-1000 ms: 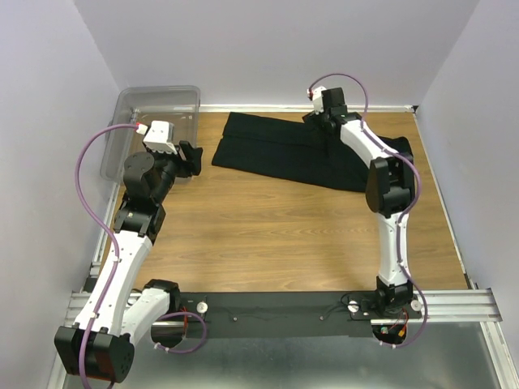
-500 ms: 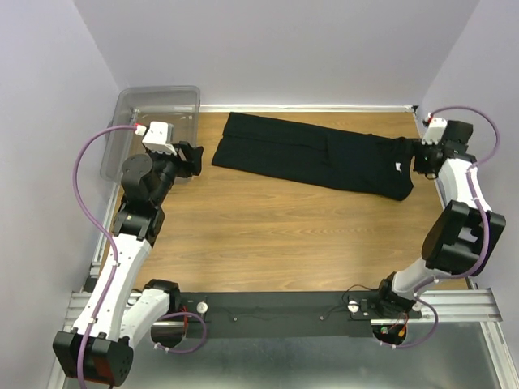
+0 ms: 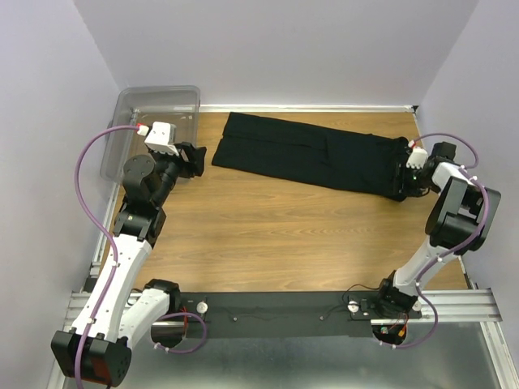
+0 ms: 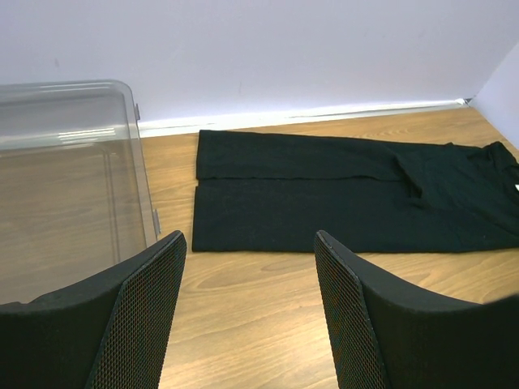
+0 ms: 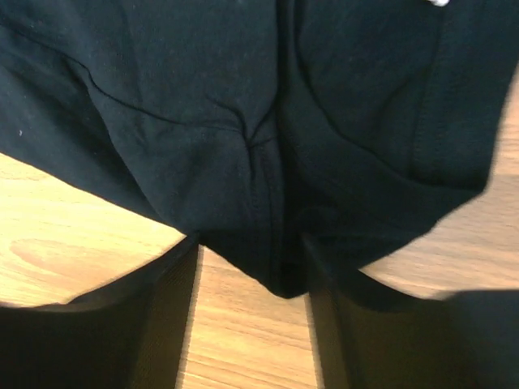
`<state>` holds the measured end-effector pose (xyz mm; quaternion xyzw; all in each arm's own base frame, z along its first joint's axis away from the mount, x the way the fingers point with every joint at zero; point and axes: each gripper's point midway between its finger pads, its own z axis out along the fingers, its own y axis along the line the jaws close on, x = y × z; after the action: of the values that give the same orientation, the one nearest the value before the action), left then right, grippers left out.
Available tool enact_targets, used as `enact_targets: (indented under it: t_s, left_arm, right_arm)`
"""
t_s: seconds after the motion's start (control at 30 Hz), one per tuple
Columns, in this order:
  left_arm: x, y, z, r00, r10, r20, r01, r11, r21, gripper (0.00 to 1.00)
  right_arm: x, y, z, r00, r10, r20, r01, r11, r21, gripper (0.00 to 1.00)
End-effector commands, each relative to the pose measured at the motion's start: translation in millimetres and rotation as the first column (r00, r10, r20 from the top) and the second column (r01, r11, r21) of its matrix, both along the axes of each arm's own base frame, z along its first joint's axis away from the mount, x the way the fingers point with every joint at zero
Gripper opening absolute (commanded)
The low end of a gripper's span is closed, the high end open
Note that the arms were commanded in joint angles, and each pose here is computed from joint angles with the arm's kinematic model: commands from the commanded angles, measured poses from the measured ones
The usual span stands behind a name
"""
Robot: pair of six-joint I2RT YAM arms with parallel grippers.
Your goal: Fold and stack the t-shirts
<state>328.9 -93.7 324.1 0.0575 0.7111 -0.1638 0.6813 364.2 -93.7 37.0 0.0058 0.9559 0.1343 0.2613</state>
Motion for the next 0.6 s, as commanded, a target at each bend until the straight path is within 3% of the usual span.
enact_targets:
  t_s: [0.0,0.13,0.27,0.4,0.57]
  left_arm:
    - [-2.1,-3.9,3.9,0.999,-0.023,0.024,0.022,1.000,0.010,0.73]
    - [-1.6,-5.1,2.5,0.999,-0.029,0.019,0.029,1.000,0.010,0.73]
    - [-0.3,-5.7,0.9,0.999,-0.030,0.014,0.030,0.999,0.010,0.73]
    - [0.2,-6.0,-0.1,0.999,-0.032,0.012,0.032,0.999,0.012,0.73]
    - [1.2,-5.3,-1.1,1.000,-0.027,0.009,0.027,1.000,0.014,0.73]
  right_arm:
    - [0.4,7.0,1.1,0.999,0.036,0.007,-0.036,0.998,0.050,0.55]
    - [-7.7,2.3,5.5,0.999,0.032,0.009,-0.032,0.999,-0.003,0.33]
    - [-10.1,-9.3,19.1,0.999,0.019,0.031,-0.016,0.996,-0.084,0.23]
    - [-11.7,-20.5,31.1,0.999,-0.004,0.052,0.011,0.991,-0.133,0.05]
    - [-17.9,-43.5,34.2,0.998,-0.045,0.039,0.053,0.974,-0.219,0.05]
